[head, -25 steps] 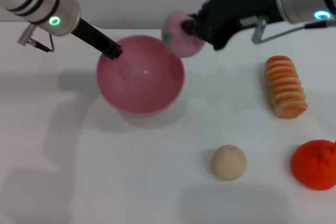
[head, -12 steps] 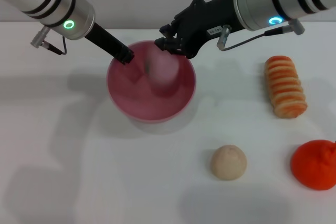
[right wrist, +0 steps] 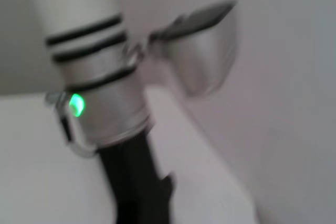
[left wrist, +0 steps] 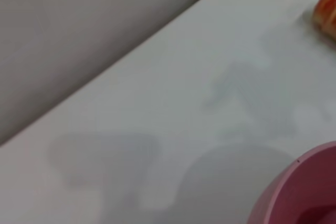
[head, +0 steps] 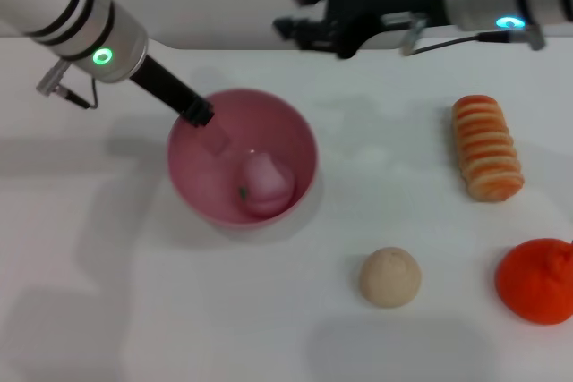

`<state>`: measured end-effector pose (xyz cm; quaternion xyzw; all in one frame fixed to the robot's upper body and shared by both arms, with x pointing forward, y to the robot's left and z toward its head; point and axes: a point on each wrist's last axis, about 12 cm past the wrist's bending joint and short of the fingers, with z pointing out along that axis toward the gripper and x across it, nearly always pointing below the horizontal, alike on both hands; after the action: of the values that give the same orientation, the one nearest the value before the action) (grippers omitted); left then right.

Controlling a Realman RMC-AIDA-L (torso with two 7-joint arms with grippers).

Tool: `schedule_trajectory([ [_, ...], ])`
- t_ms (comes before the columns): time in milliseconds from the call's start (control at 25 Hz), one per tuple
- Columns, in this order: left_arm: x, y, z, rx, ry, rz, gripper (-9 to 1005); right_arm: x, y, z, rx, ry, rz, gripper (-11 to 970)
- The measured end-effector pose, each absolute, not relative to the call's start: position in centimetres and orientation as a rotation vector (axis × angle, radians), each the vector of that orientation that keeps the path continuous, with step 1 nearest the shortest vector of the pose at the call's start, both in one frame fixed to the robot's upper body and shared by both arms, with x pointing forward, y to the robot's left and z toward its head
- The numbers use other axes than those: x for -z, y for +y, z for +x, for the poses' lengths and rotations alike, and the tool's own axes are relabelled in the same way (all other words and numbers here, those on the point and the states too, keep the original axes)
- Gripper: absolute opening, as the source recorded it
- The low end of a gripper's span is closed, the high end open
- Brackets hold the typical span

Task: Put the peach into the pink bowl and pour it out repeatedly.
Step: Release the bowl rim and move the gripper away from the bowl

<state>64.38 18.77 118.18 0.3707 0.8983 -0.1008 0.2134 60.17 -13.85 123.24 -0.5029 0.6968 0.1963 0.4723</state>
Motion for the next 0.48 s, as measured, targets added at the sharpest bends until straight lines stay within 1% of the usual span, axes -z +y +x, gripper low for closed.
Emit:
schedule_trajectory([
  [80, -118.0, 19.0, 64.3, 0.282, 2.505, 1.023, 113, -123.0, -15.4, 60.0, -0.485, 1.651, -1.159, 400],
  [240, -117.3, 20.0, 63.6, 0.298, 2.555, 1.004, 116, -122.4, -18.4, 60.0, -0.452, 1.571, -0.983, 399],
  [360, -116.4, 21.3, 63.0, 0.310, 2.607, 0.950, 117, -121.4, -20.8, 60.4, -0.363, 1.518, -0.821, 398],
  [440, -116.3, 21.5, 63.0, 0.311, 2.611, 0.943, 119, -120.3, -22.3, 60.6, -0.323, 1.483, -0.727, 397],
  [480, -115.9, 21.9, 62.8, 0.314, 2.624, 0.921, 119, -120.3, -22.3, 60.6, -0.323, 1.483, -0.727, 396],
])
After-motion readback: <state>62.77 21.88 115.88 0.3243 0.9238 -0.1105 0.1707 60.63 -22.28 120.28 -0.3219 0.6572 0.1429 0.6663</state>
